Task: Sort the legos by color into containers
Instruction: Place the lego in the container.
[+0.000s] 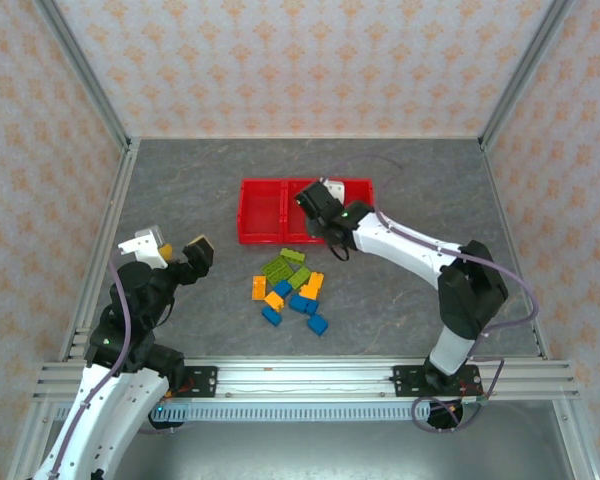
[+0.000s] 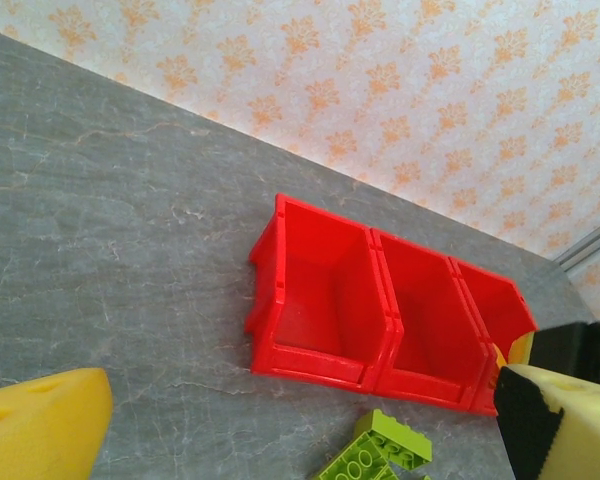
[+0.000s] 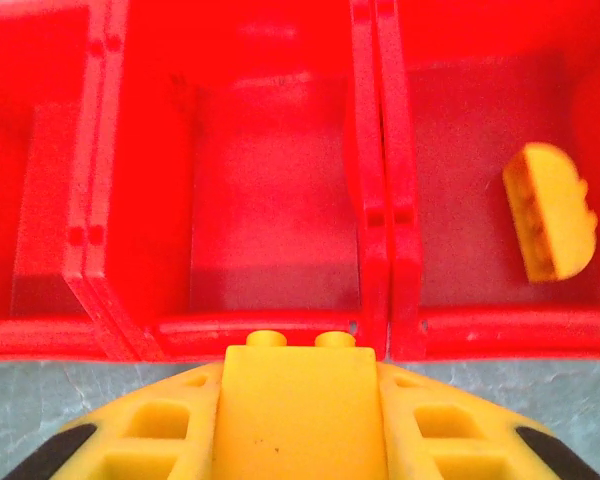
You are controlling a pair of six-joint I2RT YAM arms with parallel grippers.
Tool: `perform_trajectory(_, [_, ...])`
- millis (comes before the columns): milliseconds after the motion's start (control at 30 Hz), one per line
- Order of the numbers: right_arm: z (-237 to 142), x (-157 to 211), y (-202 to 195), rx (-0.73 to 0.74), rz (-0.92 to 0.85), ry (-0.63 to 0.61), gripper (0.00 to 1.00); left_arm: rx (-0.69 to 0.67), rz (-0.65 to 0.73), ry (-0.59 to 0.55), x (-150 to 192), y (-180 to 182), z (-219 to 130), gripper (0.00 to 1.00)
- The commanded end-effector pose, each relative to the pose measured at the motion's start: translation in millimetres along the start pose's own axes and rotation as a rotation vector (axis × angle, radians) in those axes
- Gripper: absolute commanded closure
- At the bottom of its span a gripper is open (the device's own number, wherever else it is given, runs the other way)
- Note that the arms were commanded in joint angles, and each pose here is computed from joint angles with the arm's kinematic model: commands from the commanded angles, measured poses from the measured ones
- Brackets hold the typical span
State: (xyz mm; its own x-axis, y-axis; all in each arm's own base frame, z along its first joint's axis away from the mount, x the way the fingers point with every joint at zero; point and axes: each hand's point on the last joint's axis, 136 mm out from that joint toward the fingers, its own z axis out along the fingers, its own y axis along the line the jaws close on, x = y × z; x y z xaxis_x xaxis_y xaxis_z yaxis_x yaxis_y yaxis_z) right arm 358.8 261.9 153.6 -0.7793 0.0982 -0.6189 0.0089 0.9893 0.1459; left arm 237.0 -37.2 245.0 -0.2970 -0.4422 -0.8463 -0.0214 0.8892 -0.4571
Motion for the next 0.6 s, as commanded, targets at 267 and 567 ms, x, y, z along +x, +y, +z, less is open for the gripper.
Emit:
perform_trajectory(267, [25, -40, -62, 0.169, -0.125, -0.004, 0.74, 0.055, -0.007, 0.005, 4, -10, 2, 0.01])
perform_trajectory(567, [59, -38, -76, 0.131, -0.135, 0.048, 0.69, 0.058, -0.01, -0.023, 0, -10, -3, 0.01])
